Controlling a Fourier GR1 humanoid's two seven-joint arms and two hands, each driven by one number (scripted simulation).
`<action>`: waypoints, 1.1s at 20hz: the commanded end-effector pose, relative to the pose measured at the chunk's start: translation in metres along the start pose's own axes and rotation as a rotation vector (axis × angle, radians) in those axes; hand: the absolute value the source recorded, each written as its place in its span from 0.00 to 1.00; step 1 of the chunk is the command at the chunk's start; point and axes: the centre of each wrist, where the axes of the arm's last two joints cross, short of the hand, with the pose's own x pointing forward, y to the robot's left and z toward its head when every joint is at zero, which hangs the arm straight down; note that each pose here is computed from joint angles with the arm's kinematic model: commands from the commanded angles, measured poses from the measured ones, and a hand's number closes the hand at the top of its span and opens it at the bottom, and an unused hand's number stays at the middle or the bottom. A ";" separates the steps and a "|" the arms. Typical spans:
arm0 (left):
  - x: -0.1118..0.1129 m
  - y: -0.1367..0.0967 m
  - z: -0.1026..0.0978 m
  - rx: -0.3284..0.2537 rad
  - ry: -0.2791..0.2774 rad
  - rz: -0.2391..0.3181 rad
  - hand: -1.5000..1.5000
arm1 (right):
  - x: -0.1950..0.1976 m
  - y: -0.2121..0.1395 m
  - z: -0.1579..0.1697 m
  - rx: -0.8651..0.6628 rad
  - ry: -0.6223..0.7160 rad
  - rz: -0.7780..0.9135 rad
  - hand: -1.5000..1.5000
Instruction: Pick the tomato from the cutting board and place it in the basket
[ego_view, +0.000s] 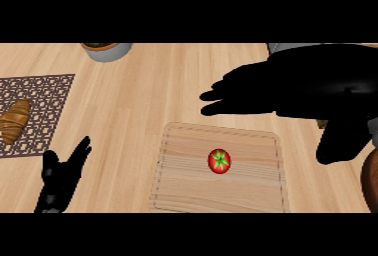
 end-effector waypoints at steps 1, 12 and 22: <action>-0.016 -0.004 -0.001 -0.026 0.081 0.025 0.50 | -0.009 0.024 -0.025 0.031 -0.040 -0.042 0.00; -0.010 -0.014 -0.005 -0.027 0.079 0.029 0.50 | -0.004 0.088 -0.074 0.023 -0.040 -0.017 0.00; -0.023 -0.005 0.004 -0.012 0.091 0.033 0.50 | -0.030 0.134 -0.079 0.065 -0.019 -0.013 0.00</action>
